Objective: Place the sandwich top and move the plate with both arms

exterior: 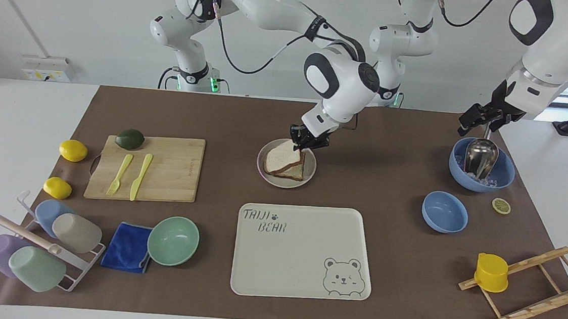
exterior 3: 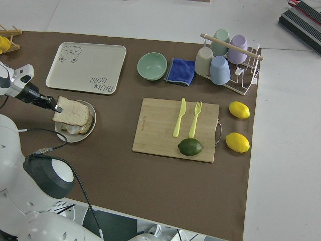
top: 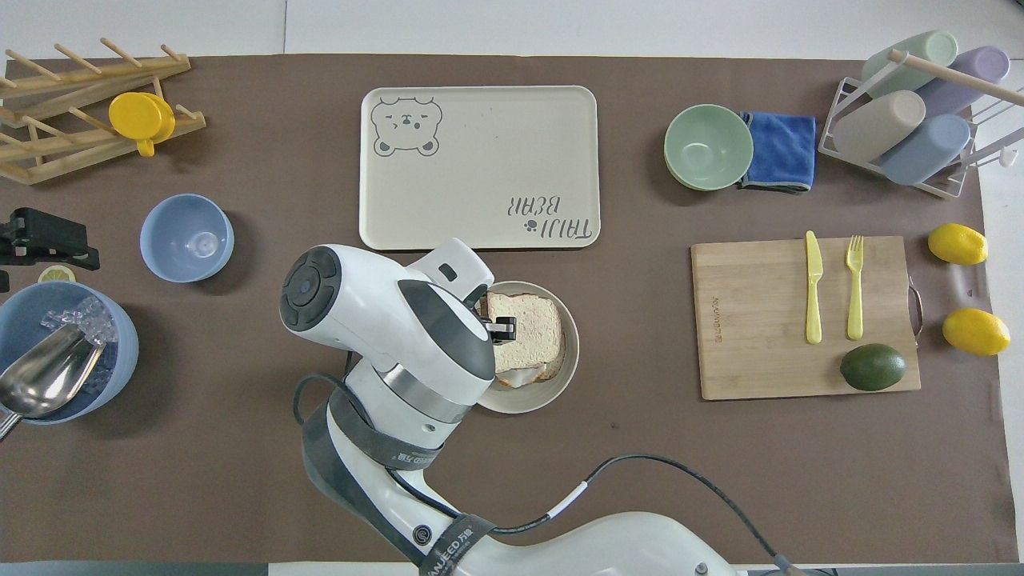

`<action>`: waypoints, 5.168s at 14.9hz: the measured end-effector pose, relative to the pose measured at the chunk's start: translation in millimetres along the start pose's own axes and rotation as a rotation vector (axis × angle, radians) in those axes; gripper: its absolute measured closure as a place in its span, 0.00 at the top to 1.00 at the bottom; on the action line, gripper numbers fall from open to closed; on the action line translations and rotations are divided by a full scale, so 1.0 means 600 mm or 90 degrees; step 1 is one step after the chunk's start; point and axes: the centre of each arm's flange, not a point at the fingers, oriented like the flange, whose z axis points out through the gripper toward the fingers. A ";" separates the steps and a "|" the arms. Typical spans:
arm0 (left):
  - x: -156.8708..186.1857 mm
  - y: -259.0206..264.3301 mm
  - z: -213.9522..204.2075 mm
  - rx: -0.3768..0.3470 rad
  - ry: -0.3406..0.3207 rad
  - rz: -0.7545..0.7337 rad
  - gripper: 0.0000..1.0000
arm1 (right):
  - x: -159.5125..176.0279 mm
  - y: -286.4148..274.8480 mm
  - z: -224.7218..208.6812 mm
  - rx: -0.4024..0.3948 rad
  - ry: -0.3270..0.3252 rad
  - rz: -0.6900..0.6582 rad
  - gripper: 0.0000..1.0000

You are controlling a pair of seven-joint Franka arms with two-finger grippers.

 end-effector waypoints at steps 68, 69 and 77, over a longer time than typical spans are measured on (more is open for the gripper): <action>-0.134 0.484 0.471 -0.116 0.019 0.230 1.00 | 0.070 0.916 -0.054 0.277 -0.065 -0.080 1.00; -0.134 0.482 0.472 -0.117 0.020 0.233 0.99 | 0.072 0.916 -0.052 0.275 -0.062 -0.079 1.00; -0.151 0.482 0.523 -0.119 0.032 0.241 0.88 | 0.074 0.964 -0.028 0.282 -0.059 -0.078 1.00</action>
